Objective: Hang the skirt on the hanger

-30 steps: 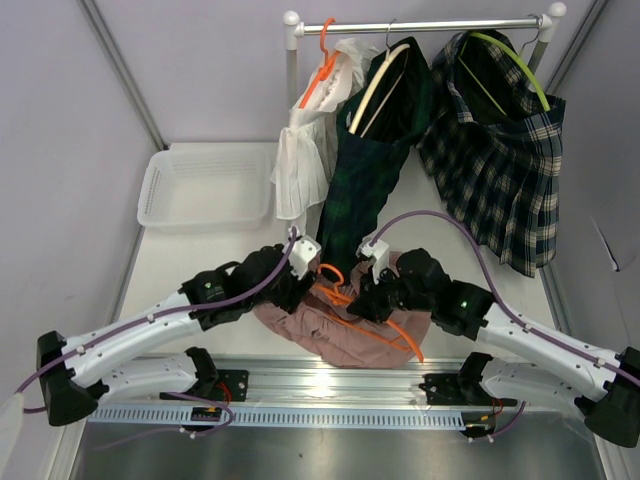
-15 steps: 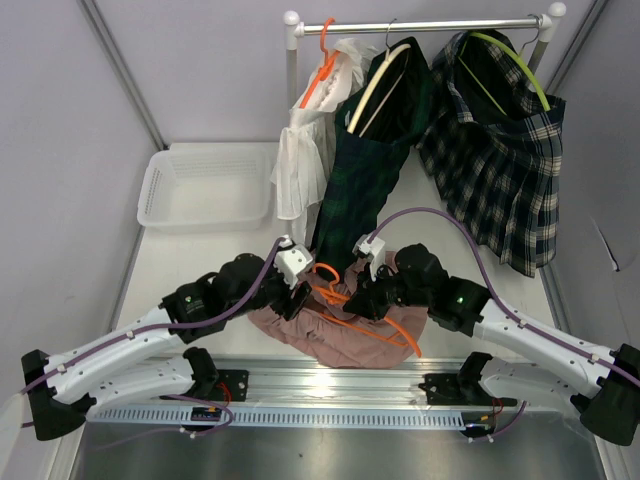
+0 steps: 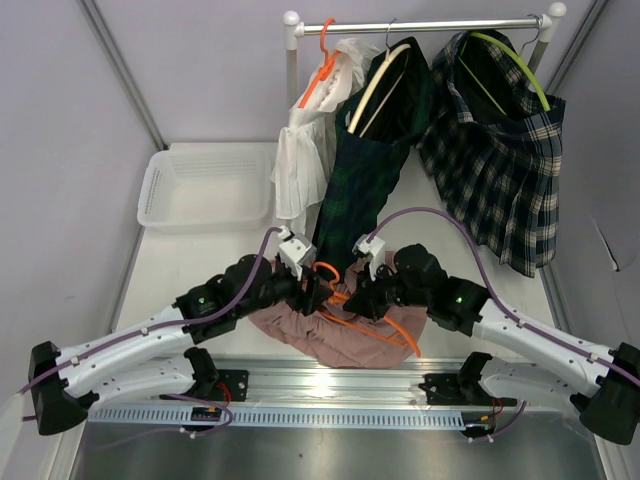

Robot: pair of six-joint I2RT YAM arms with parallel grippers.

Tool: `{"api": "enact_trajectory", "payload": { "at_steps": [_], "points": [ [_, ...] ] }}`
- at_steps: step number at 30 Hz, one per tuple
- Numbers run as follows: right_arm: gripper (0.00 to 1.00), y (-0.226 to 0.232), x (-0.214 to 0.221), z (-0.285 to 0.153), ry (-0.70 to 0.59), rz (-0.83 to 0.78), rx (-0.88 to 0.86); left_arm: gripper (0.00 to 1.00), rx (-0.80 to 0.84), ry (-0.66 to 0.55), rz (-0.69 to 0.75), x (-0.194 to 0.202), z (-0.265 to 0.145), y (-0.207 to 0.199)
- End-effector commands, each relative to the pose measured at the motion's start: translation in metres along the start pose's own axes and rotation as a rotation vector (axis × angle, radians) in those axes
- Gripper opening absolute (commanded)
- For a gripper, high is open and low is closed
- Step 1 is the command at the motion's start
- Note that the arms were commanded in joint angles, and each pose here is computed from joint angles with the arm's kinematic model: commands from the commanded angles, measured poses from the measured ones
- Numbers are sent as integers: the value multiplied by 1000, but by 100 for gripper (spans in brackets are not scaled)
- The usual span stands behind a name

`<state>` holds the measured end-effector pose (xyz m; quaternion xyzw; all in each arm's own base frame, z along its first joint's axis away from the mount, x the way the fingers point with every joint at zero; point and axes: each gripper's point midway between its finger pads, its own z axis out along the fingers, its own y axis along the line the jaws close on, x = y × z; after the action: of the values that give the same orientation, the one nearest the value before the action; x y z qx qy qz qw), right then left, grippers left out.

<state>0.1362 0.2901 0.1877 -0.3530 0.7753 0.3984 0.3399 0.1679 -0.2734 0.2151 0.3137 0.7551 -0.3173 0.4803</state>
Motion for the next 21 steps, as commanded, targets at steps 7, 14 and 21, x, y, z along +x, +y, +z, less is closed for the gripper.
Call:
{"api": "enact_trajectory", "payload": {
  "at_steps": [7, 14, 21],
  "points": [
    [0, 6, -33, 1, -96, -36, 4, 63, -64, -128, -179, -15, 14, 0],
    [0, 5, -34, 4, -94, -35, 16, 56, -85, -146, -282, -7, 21, -3],
    [0, 5, -33, 6, -89, -36, 23, 49, -84, -157, -293, -4, 27, -5]
  ]
}}
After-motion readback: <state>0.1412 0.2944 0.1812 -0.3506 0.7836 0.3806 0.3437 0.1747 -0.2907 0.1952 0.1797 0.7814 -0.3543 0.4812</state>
